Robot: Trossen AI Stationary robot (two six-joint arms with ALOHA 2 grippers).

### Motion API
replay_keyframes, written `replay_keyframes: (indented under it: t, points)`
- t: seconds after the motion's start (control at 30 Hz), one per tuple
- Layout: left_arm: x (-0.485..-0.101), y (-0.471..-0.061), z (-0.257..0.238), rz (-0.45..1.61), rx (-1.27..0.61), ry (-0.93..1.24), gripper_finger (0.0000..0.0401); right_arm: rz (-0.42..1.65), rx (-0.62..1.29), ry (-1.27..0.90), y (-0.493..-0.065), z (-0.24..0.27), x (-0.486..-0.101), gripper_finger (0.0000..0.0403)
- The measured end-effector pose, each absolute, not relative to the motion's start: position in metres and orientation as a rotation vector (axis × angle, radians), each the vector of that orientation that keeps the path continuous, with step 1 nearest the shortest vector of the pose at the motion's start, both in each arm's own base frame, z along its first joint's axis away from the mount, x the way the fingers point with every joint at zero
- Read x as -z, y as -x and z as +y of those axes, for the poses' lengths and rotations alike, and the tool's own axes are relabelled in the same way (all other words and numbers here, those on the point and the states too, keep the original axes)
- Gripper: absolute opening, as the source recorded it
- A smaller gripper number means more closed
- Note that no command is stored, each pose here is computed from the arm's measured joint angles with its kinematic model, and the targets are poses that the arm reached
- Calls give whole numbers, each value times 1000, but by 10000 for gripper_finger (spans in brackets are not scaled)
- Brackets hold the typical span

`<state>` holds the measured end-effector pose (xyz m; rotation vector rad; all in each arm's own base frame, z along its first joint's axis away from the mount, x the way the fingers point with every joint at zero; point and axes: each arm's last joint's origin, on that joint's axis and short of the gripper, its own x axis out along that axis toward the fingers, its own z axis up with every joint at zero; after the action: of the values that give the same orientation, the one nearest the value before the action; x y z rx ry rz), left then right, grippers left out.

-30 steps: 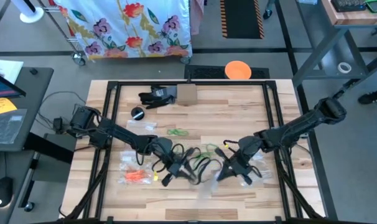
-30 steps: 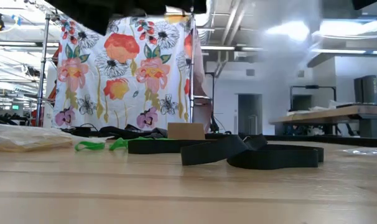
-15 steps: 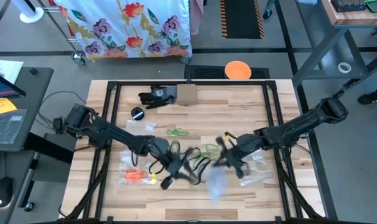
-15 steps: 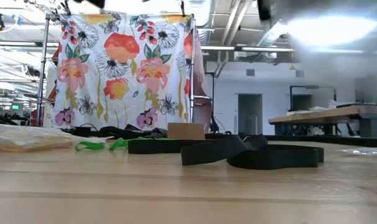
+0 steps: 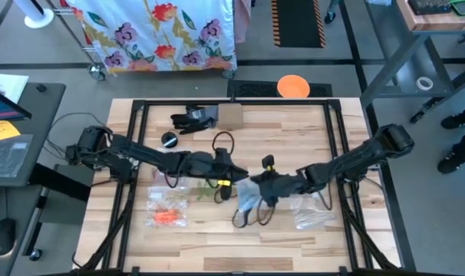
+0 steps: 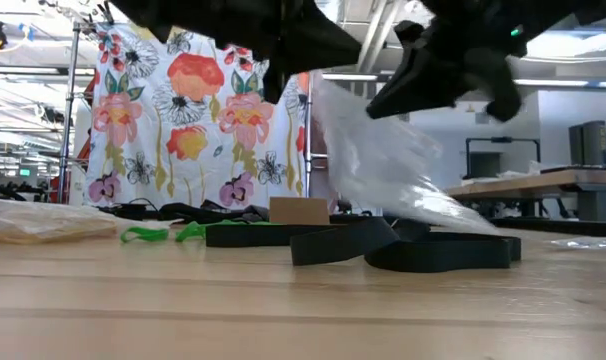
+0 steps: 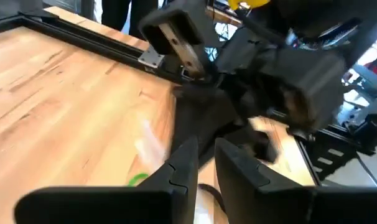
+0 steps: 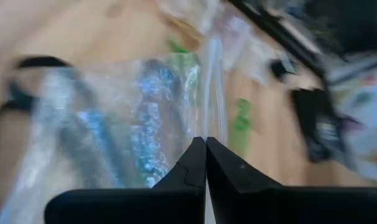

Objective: Sort rubber bands
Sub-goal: Open the transparent zip bag

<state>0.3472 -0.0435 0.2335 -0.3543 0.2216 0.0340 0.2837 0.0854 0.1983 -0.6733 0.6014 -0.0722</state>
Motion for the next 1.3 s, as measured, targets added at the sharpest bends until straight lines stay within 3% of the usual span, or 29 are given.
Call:
replay_keyframes:
  t: [0.33, 0.5, 1.3]
  points:
    - [-218, -348, -39, 330, -53, 352, 49, 700, 217, 928, -315, 98, -181, 0]
    - [-214, -347, -40, 366, -61, 346, 49, 716, 201, 1016, -322, 111, -178, 0]
    - [-205, -342, -41, 488, -1, 247, 49, 699, 193, 1016, -322, 116, -186, 0]
